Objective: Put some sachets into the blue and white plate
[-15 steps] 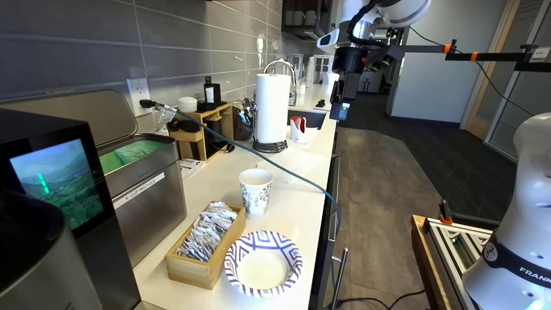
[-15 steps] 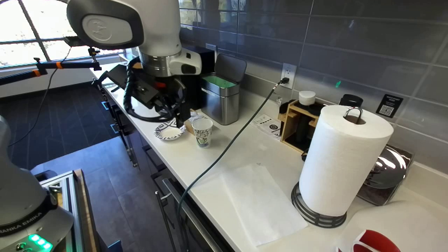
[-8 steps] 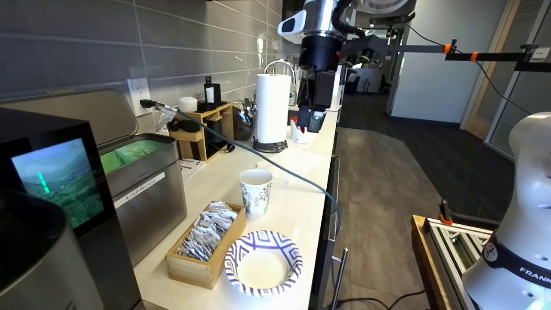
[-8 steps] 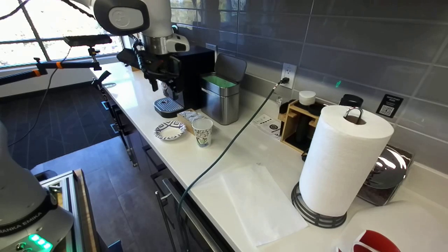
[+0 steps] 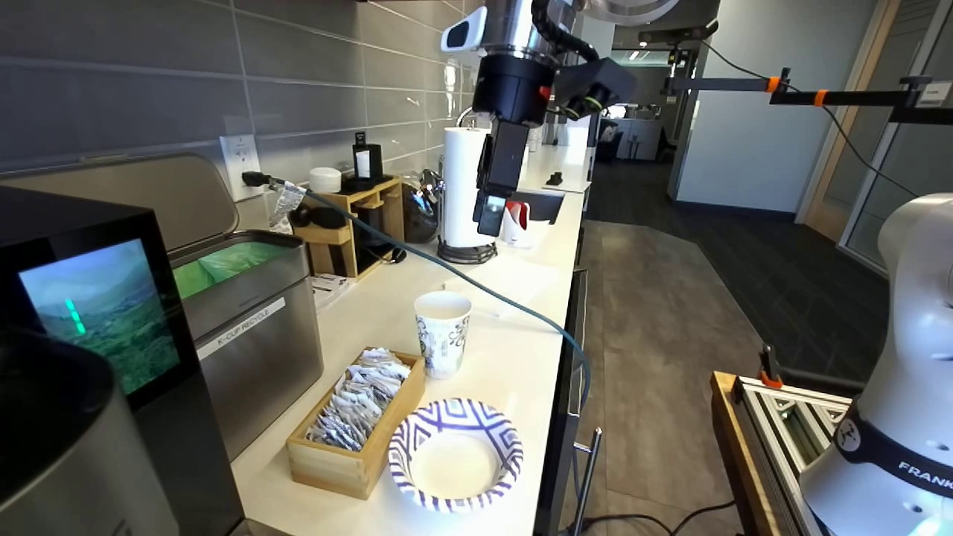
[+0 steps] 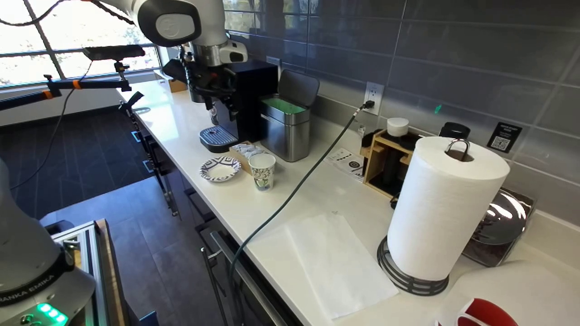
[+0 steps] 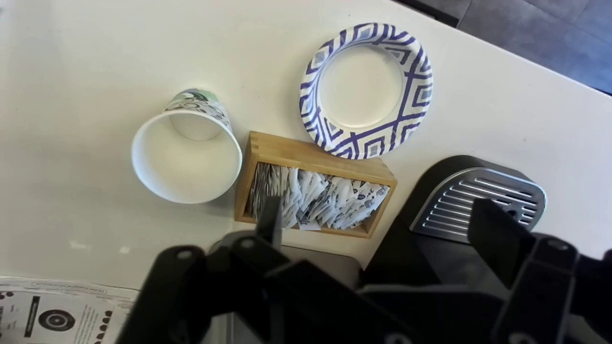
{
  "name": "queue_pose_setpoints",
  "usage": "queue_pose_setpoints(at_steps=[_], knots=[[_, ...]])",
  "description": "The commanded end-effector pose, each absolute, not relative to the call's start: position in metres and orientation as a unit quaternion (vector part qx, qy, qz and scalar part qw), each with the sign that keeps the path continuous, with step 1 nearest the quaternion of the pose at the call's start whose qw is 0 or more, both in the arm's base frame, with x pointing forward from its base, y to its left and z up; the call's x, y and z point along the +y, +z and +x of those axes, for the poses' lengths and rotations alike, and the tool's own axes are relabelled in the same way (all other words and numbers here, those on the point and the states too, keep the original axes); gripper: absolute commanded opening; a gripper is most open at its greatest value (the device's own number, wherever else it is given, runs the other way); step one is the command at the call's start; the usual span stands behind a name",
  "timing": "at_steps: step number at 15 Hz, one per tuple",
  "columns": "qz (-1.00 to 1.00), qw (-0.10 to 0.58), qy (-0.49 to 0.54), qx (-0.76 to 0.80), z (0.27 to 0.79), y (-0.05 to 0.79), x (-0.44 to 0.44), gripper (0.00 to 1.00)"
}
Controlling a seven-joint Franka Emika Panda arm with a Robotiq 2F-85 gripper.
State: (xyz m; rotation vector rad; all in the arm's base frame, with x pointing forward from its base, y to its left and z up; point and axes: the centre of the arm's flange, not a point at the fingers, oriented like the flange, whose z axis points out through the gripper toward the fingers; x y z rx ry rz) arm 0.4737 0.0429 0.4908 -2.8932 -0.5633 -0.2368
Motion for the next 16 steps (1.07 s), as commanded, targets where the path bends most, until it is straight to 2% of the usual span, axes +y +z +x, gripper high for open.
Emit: queue_pose_setpoints(at_steps=[1,5,11,16], knots=[[-0.987,0.090,-0.080,-0.108,0.480,0.482,0.054,1.00],[-0.993,0.088,-0.082,-0.012,0.507,0.445,0.091,1.00],[-0.995,-0.008,-0.100,0.005,0.528,0.400,0.120,1.00],[-0.992,-0.021,-0.112,0.050,0.547,0.377,0.140,1.00]])
